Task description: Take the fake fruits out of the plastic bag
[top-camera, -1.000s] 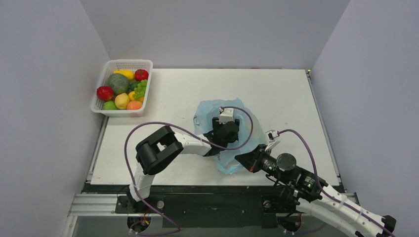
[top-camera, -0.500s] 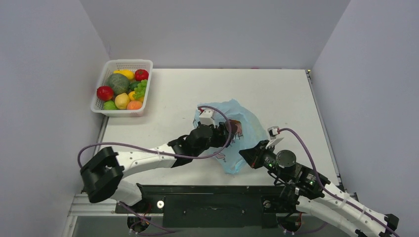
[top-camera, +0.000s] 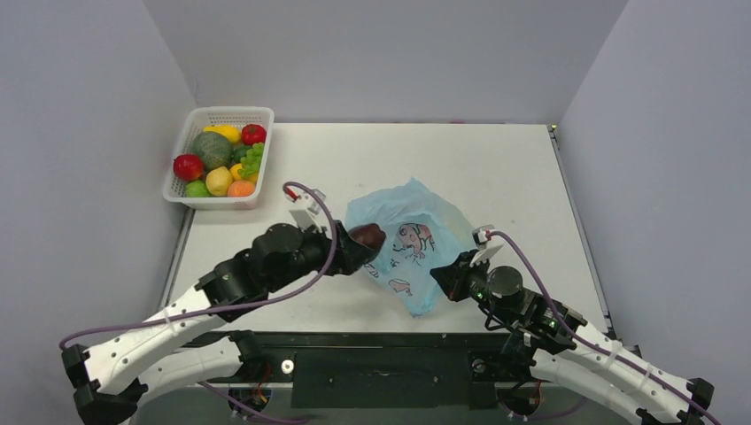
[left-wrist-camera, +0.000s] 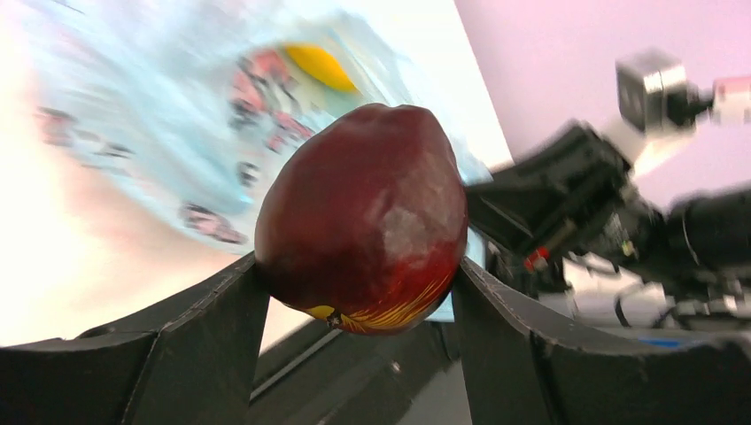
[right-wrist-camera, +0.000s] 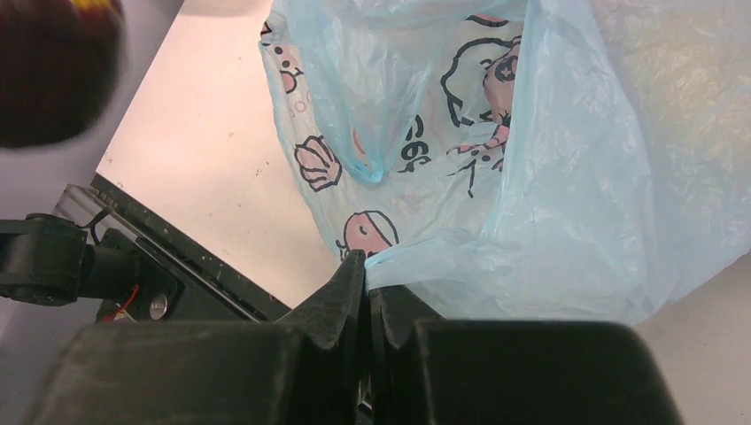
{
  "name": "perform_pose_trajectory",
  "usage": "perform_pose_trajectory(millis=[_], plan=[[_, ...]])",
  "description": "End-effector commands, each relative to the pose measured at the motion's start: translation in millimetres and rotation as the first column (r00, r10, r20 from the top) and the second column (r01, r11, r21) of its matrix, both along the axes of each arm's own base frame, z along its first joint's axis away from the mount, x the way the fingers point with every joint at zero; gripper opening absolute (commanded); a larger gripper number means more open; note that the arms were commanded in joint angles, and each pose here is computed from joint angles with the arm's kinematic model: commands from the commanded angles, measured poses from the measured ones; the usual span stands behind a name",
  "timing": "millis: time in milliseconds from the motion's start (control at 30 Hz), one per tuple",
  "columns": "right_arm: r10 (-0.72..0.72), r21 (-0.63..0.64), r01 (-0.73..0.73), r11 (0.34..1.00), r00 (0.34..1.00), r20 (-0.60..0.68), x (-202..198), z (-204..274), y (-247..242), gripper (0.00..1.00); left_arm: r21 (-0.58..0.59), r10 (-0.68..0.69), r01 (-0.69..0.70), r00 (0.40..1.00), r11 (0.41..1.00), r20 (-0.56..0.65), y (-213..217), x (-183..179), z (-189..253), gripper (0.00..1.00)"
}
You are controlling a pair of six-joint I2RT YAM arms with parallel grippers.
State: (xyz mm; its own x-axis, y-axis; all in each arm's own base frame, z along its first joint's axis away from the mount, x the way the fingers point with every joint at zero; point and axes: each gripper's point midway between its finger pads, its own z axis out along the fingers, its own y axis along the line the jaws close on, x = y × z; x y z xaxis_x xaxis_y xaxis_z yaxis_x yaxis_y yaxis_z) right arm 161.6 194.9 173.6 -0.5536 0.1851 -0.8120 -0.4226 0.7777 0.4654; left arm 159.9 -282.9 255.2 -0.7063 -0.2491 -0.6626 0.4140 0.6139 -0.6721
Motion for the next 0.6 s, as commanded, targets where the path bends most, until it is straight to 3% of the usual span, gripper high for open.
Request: perform_pose_trajectory(millis=[0, 167, 233, 300, 433, 567], plan=[[-0.015, 0.036, 0.013, 0.999, 0.999, 0.046, 3.8, 18.1, -2.5, 0.00, 0.213, 0.308, -0.315, 0.949, 0.925, 0.063, 95.4, 36.1, 9.4, 0.00], [-0.001, 0.044, -0.001, 0.999, 0.999, 0.050, 1.3, 22.3, -2.2, 0.00, 0.349, 0.446, -0.459, 0.887, 0.817, 0.122, 159.1, 88.4, 23.8, 0.00], [-0.003, 0.047, 0.000, 0.999, 0.999, 0.052, 1.3, 22.7, -2.7, 0.00, 0.397, 0.537, -0.540, 0.834, 0.742, 0.129, 191.7, 115.2, 21.4, 0.00], [-0.002, 0.053, -0.001, 0.999, 0.999, 0.053, 1.2, 25.1, -2.1, 0.00, 0.411, 0.662, -0.658, 0.733, 0.631, 0.158, 238.9, 144.5, 19.0, 0.00], [0.004, 0.061, -0.008, 0.998, 0.998, 0.057, 0.8, 27.4, -0.7, 0.00, 0.347, 0.791, -0.814, 0.559, 0.466, 0.249, 300.7, 199.0, 20.2, 0.00], [0.015, 0.077, -0.019, 0.997, 0.998, 0.056, -0.6, 33.9, 1.6, 0.00, 0.315, 0.853, -0.869, 0.463, 0.382, 0.242, 345.7, 245.1, 3.1, 0.00]])
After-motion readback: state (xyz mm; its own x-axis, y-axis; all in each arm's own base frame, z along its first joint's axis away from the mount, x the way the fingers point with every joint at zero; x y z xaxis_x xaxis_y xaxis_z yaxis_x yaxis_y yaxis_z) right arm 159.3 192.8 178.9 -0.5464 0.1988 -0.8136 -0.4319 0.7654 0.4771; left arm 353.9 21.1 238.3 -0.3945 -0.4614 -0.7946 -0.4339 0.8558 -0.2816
